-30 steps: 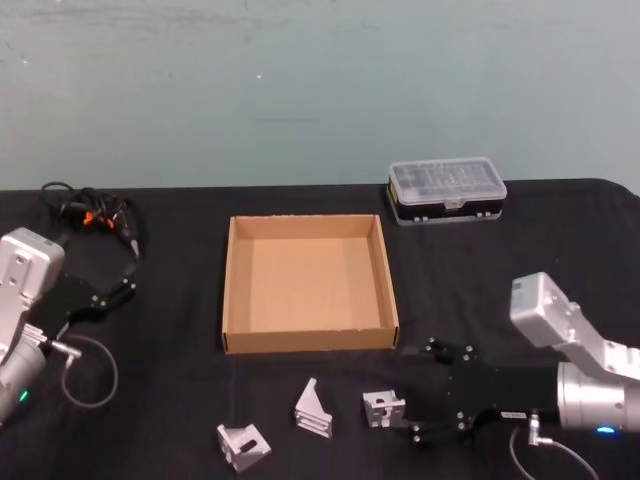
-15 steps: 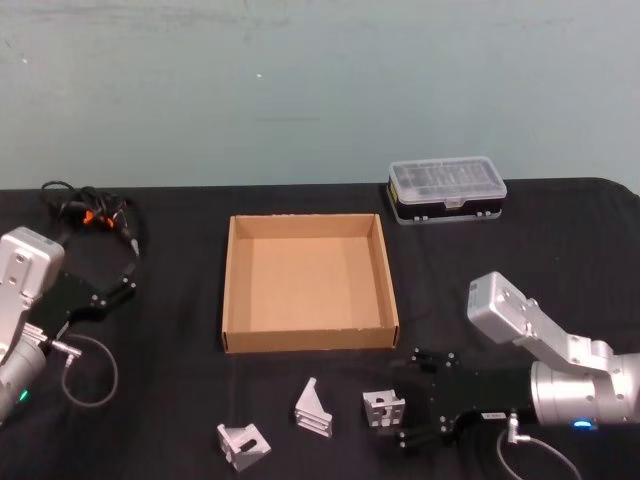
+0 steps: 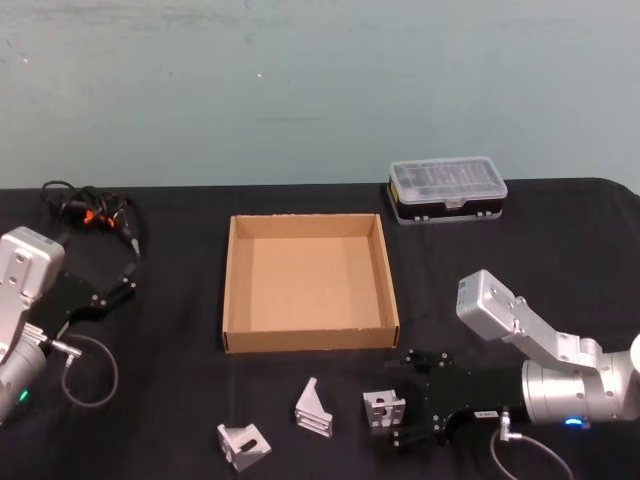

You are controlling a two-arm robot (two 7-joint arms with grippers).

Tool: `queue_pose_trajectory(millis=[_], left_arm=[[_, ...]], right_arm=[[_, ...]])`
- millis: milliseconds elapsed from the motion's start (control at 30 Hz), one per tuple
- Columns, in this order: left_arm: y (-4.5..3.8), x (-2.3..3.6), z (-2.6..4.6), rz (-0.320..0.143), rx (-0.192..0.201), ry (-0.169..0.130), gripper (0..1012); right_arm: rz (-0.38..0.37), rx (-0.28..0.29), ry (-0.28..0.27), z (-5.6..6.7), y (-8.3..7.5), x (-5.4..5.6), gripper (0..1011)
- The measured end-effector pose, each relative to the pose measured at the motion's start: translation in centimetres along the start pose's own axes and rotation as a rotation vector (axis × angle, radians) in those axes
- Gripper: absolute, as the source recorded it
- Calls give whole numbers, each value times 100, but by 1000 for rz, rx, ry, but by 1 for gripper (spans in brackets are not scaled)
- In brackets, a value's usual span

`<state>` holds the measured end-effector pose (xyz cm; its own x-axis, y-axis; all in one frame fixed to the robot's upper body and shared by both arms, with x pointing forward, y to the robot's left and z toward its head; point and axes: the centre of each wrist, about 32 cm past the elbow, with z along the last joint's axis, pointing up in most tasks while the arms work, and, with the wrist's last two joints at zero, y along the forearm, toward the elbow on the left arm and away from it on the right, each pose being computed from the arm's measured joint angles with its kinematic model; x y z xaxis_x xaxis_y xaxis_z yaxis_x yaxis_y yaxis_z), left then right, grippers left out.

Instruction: Use one hand to pick up the angle iron from the table and place it into the box.

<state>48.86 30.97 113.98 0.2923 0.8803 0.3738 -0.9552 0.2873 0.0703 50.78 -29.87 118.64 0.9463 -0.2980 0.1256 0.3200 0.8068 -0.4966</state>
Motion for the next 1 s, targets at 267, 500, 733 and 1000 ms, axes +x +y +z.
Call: queue_pose_trajectory(millis=[267,500,733,1000], left_arm=[[0,0,0,0,0,0,1000],[0,0,0,0,0,0,1000],[0,0,0,0,0,0,1000],[0,0,0,0,0,0,1000]], right_arm=[[0,2,-2,1,-6,-3,870],[-1,3,-4,1,-8,-4,651],[-2,3,-4,1,-10,-4,426],[-2,4,-5,1,-12,-5,205]])
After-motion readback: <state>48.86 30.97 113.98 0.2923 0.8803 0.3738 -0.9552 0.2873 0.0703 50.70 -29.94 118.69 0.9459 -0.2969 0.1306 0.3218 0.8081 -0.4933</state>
